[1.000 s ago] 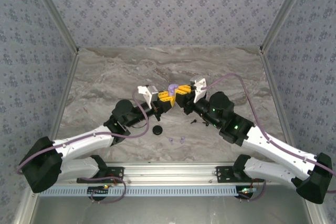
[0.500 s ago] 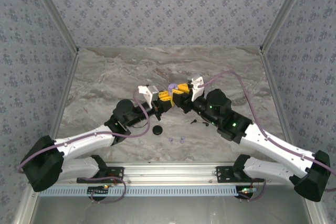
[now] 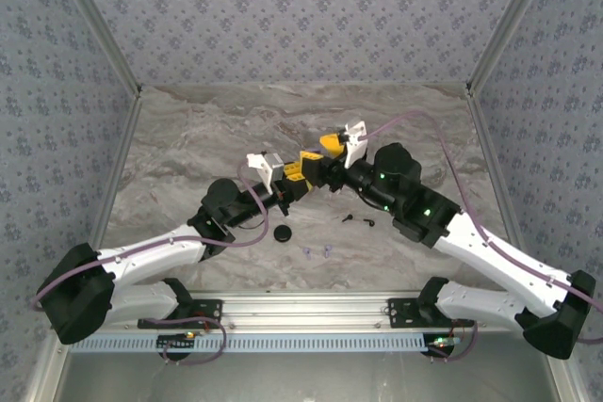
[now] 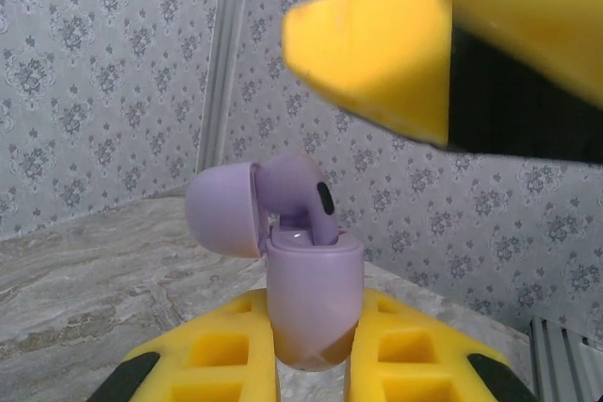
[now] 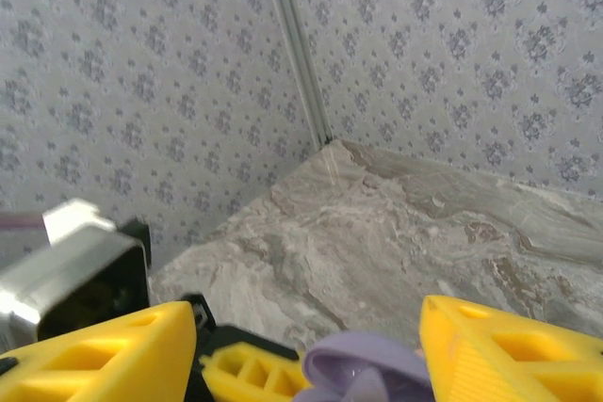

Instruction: Insert the wireless bluetooth earbuds into the charging case

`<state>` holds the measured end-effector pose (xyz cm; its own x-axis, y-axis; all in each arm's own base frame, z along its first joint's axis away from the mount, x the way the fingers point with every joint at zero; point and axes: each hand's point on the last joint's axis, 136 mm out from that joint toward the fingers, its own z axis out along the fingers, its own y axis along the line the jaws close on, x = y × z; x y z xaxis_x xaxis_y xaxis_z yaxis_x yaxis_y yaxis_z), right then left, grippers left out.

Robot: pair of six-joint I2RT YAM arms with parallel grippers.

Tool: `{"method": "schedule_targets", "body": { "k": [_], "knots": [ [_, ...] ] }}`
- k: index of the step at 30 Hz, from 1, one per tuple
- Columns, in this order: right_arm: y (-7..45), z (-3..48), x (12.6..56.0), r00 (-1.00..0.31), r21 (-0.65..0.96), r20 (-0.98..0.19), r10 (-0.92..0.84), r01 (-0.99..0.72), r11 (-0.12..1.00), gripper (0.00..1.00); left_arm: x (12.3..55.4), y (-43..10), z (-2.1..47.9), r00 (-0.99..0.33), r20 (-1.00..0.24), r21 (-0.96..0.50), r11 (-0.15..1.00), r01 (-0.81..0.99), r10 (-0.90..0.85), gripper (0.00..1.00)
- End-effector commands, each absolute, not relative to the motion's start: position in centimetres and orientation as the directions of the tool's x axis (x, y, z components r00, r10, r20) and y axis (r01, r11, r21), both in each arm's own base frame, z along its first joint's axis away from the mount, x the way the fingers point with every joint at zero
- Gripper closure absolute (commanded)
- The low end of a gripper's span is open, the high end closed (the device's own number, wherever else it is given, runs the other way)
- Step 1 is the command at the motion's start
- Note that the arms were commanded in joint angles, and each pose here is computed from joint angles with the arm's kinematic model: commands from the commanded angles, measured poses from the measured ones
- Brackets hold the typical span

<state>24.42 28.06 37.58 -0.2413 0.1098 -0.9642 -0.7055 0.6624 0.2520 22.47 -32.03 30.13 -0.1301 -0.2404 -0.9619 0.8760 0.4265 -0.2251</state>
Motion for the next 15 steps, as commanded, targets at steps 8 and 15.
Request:
{"method": "schedule_targets", "body": {
  "k": [8,15],
  "knots": [
    [25.0,38.7,24.6,-0.405,0.409,-0.900,0.160,-0.658,0.632,0.23,22.0,-31.9,33.0,-0.069,-0.948,-0.197,0.404,0.893,-0.310,1.00],
    [24.4,38.3,23.3,-0.479,0.456,-0.870,0.116,-0.693,0.558,0.29,21.3,-31.7,34.1,0.085,-0.963,-0.032,0.424,0.905,-0.255,1.00]
  ]
}}
